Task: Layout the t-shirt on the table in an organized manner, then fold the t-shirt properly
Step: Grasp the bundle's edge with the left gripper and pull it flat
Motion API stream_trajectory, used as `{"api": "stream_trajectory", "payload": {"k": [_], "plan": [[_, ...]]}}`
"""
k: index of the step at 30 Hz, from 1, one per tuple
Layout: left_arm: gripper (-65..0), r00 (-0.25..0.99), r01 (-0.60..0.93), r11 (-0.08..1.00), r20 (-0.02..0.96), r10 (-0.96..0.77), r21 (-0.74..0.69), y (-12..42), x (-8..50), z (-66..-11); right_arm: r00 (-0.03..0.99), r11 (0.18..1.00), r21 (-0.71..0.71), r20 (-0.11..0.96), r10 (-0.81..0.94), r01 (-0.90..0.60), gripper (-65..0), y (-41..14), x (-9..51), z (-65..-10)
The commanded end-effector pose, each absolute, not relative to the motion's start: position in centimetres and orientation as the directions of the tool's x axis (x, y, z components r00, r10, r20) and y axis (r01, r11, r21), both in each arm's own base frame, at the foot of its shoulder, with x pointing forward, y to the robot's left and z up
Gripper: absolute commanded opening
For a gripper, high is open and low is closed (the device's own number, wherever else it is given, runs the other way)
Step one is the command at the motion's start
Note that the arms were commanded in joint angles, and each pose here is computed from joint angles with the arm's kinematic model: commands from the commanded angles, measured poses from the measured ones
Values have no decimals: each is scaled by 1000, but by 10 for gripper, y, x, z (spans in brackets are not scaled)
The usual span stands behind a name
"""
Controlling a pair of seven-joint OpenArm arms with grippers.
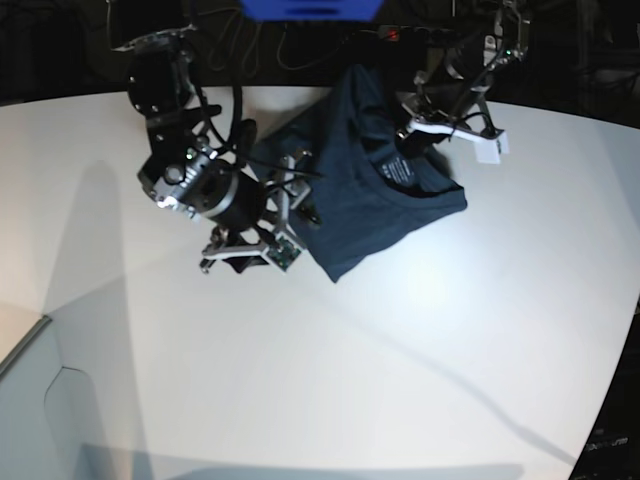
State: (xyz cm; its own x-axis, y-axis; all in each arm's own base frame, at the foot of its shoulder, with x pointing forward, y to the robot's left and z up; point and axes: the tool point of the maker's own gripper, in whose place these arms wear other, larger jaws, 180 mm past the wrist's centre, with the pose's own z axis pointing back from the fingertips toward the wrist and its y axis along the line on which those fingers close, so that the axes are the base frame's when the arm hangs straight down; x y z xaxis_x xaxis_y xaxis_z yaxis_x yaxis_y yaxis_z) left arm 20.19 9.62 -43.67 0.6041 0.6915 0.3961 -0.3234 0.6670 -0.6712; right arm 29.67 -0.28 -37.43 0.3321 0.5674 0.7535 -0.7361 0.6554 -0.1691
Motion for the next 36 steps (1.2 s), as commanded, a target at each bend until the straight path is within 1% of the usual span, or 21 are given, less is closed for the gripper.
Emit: {"api": "stream_trajectory", "payload": {"k": [1, 3, 4, 6, 7, 10, 13, 15, 16, 20, 29, 36], "plan": [[-650, 599, -318, 663, 398, 695, -677, 96, 202, -435, 293, 650, -175, 786, 545, -740, -281, 4, 302, -361], [-650, 614, -333, 668, 385, 689, -666, 100, 197, -444, 293, 650, -175, 786, 545, -740, -281, 4, 302, -361], [-640, 620, -342, 669, 376, 688, -660, 101, 195, -448, 293, 650, -175, 786, 545, -740, -281, 4, 302, -361], [-594, 624, -346, 671, 373, 687, -656, 102, 193, -450, 294, 650, -174, 785, 545, -740, -281, 4, 302, -361], [-554, 624, -345, 672, 375, 686, -655, 103, 193, -450, 294, 650, -174, 785, 545, -740, -281, 4, 302, -361], [-407, 626, -346, 673, 374, 684, -653, 103, 191, -450, 294, 650, -173, 786, 544, -740, -281, 4, 302, -361], [-243, 626, -345, 673, 373, 684, -655, 103, 191, -450, 293, 649, -173, 786, 544, -741, -281, 5, 302, -361], [-175, 625, -344, 672, 374, 685, -656, 102, 191, -449, 293, 649, -173, 786, 544, -741, -281, 5, 302, -361], [-155, 623, -341, 671, 376, 686, -659, 102, 192, -448, 292, 648, -173, 786, 545, -742, -281, 5, 301, -361], [-148, 621, -352, 669, 372, 690, -655, 102, 185, -449, 291, 648, -174, 787, 545, -741, -281, 5, 302, -361], [-148, 591, -299, 675, 425, 686, -674, 101, 191, -416, 287, 648, -179, 787, 545, -740, -281, 5, 304, -359], [-146, 540, -374, 665, 432, 723, -646, 132, 185, -422, 298, 647, -169, 782, 547, -743, -281, 5, 303, -364]]}}
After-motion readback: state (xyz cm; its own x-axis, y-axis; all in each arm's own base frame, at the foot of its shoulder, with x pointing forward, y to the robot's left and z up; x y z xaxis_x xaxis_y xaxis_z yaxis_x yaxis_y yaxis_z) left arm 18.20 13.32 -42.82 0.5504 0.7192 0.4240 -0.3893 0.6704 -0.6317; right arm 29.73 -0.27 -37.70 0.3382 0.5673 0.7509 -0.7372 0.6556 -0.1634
